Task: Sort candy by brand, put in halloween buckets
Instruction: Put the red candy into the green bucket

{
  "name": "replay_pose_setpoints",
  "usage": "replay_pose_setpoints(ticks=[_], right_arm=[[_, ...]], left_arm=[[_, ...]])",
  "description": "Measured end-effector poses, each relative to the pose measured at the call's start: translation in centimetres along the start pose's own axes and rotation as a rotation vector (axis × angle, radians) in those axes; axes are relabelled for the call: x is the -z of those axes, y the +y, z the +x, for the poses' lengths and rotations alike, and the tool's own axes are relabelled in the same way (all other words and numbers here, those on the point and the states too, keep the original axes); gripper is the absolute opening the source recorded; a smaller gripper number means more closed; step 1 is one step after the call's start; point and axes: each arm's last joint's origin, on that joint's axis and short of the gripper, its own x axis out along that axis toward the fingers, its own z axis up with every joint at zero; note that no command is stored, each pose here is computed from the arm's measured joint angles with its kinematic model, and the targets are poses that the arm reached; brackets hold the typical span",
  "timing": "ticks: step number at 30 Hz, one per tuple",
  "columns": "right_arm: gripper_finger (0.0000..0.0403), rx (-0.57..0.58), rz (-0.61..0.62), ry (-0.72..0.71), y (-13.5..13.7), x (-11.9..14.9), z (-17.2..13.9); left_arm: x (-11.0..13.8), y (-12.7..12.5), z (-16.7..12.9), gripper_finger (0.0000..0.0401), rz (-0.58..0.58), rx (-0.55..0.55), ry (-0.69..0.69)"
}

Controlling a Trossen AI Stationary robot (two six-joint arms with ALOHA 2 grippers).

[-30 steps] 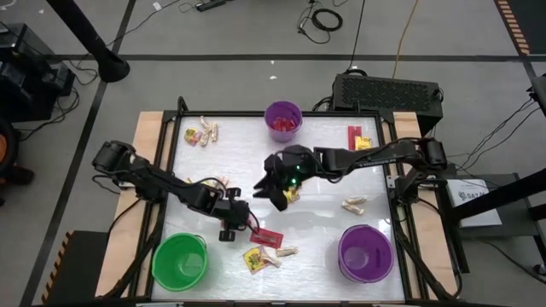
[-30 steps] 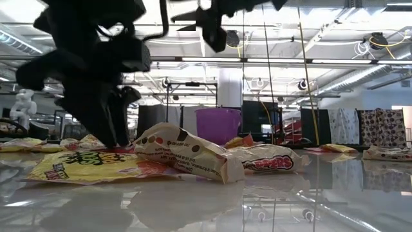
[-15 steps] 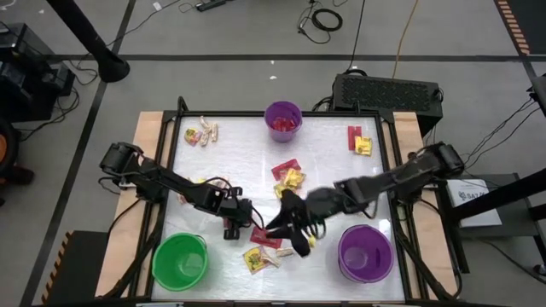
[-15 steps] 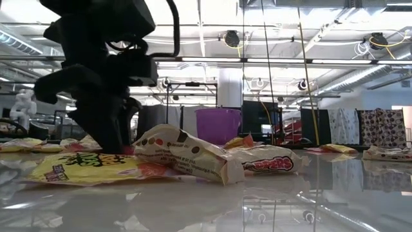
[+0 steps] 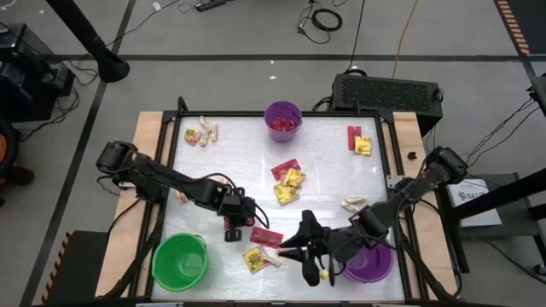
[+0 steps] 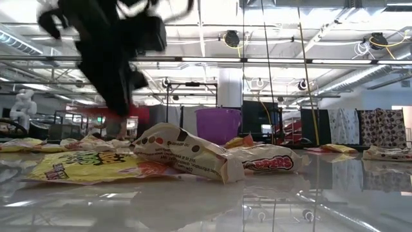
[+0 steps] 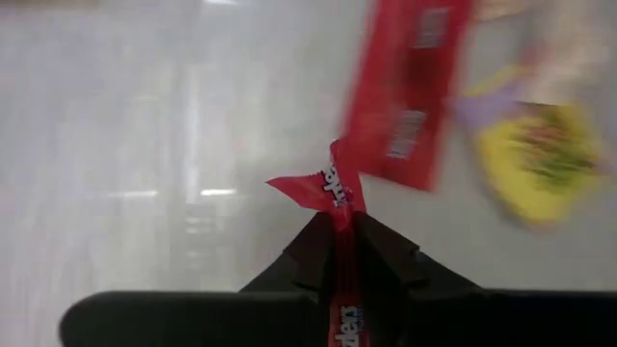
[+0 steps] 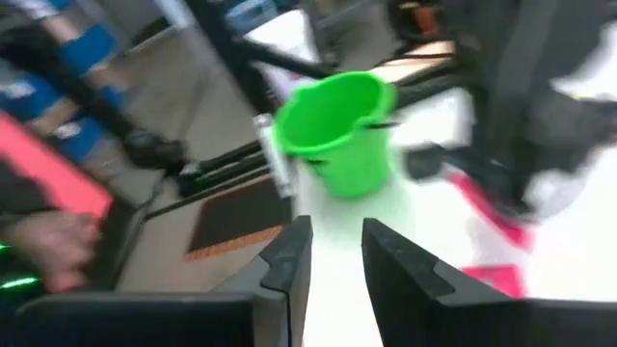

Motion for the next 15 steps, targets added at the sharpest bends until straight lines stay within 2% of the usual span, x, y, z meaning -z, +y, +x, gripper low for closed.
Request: replay_pose_setpoints(ticks=[3, 8, 15], right_arm=[[0.0088, 0.083, 0.008, -0.047, -0.5, -0.1, 0.1], [0.0088, 0.180, 0.023, -0.108, -1.8, -1.1, 0.6], [0.0088, 0.263, 0.037, -0.157, -4.4, -3.2, 1.8]], left_arm=[[0.0, -0.9, -2.7, 0.0047, 0.019, 0.069, 0.015], [0.5, -2.4, -8.0, 0.0043, 0.084, 0.115, -0.071], [4.0, -4.0, -14.5, 0.0043, 0.051, 0.209, -0.153]])
